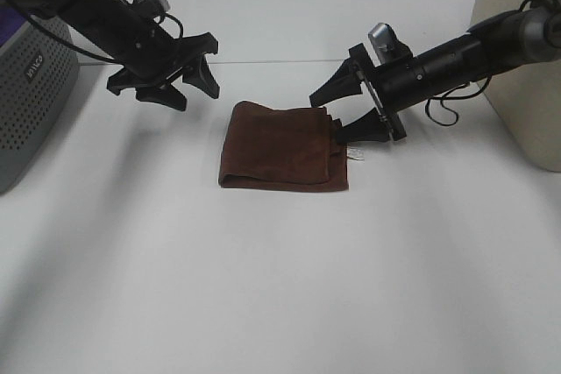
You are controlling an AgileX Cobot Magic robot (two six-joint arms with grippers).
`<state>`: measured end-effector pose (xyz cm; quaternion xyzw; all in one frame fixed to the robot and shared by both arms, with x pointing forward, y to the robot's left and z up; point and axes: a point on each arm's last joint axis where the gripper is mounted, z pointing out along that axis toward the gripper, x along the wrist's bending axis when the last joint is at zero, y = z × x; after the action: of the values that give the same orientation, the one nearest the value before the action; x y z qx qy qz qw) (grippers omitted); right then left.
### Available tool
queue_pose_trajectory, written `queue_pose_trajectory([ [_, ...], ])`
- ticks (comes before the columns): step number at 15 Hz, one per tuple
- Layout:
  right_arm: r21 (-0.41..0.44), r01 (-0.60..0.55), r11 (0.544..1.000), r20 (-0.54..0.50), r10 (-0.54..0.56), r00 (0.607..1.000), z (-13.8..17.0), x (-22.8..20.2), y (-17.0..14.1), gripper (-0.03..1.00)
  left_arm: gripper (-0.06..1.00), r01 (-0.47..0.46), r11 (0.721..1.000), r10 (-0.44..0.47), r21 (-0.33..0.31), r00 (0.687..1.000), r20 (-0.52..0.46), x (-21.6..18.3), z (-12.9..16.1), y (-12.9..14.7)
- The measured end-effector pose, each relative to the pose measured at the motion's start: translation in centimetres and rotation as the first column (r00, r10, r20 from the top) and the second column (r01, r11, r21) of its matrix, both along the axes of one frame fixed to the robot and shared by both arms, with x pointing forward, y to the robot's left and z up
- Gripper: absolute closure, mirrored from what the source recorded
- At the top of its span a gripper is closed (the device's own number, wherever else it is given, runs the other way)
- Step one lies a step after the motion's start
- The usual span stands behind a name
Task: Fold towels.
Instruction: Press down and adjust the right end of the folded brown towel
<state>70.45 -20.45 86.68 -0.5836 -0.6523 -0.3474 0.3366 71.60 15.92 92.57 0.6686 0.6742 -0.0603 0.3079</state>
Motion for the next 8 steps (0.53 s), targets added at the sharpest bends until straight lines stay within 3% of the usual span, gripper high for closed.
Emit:
queue_pose_trajectory([
  [3,-0.158,-0.057,0.986,0.013,0.059,0.998,3.3,-0.6,-0.9,0.2,0.37,0.019,1.0,-0.019,0.009,0.998,0.056,-0.4,3.2,0.2],
  [6,-0.335,-0.032,0.942,0.051,0.052,0.997,8.7,-1.5,-2.1,0.2,0.37,0.072,0.997,-0.075,0.036,0.993,0.091,-1.8,7.4,0.5],
  [8,-0.414,0.01,0.91,0.122,0.045,0.992,12.9,-2.5,-2.8,0.2,0.37,0.127,0.988,-0.135,0.087,0.987,0.087,-3.4,10.3,1.0],
])
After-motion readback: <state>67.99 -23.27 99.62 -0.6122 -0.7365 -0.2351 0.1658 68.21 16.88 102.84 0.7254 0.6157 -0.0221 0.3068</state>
